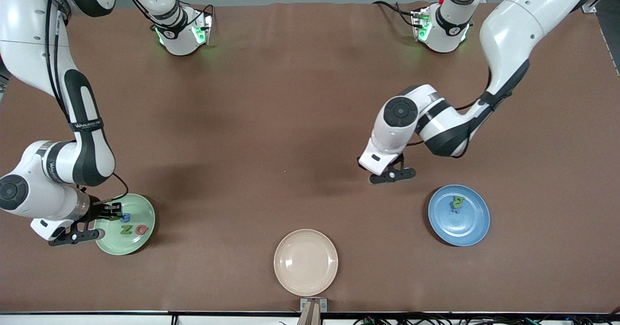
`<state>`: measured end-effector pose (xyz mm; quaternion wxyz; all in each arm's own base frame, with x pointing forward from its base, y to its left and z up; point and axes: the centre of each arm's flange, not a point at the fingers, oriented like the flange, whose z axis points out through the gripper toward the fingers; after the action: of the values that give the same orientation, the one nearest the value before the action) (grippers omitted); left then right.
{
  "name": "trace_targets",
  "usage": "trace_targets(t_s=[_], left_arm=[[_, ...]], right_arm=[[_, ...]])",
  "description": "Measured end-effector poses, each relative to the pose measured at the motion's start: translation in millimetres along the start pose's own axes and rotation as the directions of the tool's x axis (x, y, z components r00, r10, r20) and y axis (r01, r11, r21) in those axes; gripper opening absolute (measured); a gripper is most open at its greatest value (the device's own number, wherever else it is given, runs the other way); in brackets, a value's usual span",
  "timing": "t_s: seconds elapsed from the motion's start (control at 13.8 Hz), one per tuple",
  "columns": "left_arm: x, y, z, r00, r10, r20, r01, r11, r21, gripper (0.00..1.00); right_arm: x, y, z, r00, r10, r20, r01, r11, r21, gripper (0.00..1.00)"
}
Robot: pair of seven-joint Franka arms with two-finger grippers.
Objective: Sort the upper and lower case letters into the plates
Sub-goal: 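Drop the B on the green plate while the left gripper drops the E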
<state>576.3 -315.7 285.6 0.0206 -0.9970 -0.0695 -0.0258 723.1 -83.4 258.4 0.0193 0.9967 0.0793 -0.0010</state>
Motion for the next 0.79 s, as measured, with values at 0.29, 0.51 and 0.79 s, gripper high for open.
trace_targets(t_s=[0.29, 0.51, 0.79], left_arm=[[53.2, -79.0, -20.2, 0.999, 0.028, -0.024, -0.027, 0.999, 0.044, 0.27], [88.3, -143.0, -36.2, 0.998, 0.045, -0.042, -0.042, 0.997, 0.07, 0.27], [120.5, -205.8, -61.1, 0.995, 0.097, -0.037, -0.092, 0.989, 0.115, 0.27]], right_arm=[[0.3, -3.1, 2.4, 0.999, 0.045, -0.008, -0.045, 0.997, 0.06, 0.35], [-0.5, -4.2, 11.1, 0.999, 0.052, 0.001, -0.052, 0.996, 0.071, 0.63], [4.9, -8.6, 3.3, 0.999, 0.045, -0.016, -0.044, 0.997, 0.069, 1.0]])
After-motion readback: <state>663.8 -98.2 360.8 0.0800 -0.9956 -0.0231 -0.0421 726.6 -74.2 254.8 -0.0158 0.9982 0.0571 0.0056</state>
